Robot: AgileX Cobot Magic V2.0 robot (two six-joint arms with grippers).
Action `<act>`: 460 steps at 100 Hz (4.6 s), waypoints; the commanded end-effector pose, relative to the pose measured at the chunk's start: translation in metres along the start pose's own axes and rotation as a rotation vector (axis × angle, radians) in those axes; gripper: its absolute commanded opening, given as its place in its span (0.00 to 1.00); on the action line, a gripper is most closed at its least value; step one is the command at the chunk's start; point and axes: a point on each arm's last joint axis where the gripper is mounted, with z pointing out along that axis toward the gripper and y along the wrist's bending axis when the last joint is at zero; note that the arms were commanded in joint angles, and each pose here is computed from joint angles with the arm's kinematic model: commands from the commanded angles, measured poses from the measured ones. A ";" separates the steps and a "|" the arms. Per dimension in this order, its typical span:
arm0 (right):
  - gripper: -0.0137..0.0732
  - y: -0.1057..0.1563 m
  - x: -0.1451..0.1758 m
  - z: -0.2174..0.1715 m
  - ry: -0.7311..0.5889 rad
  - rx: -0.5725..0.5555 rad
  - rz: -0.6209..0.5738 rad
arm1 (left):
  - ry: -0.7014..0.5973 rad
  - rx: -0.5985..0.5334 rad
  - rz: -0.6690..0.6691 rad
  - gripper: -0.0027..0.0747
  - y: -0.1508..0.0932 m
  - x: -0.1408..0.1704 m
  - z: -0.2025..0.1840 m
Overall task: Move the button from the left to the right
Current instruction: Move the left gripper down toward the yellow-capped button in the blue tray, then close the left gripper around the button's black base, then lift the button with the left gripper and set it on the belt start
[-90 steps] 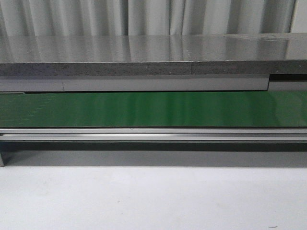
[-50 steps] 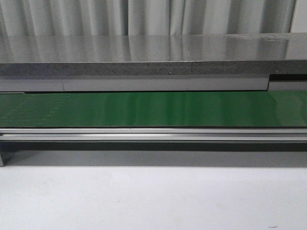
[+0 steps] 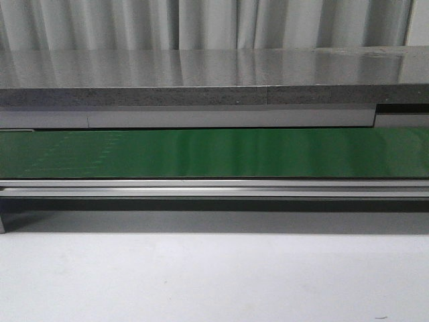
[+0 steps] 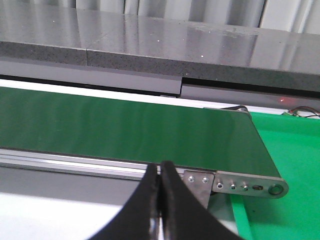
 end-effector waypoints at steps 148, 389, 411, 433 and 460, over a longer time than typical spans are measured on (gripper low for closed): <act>0.08 0.000 -0.011 -0.002 -0.111 0.002 -0.008 | 0.527 -0.075 0.024 0.86 0.007 -0.092 0.042; 0.08 0.000 -0.011 -0.002 -0.111 0.002 -0.008 | 1.159 -0.180 -0.285 0.85 0.148 0.064 0.315; 0.08 0.000 -0.011 -0.002 -0.111 0.002 -0.008 | 1.161 -0.179 -0.286 0.70 0.148 0.064 0.315; 0.08 0.000 -0.011 -0.002 -0.111 0.002 -0.008 | 1.175 -0.175 -0.289 0.42 0.148 0.065 0.314; 0.08 0.000 -0.011 -0.002 -0.111 0.002 -0.008 | 1.193 -0.168 -0.293 0.17 0.147 0.064 0.312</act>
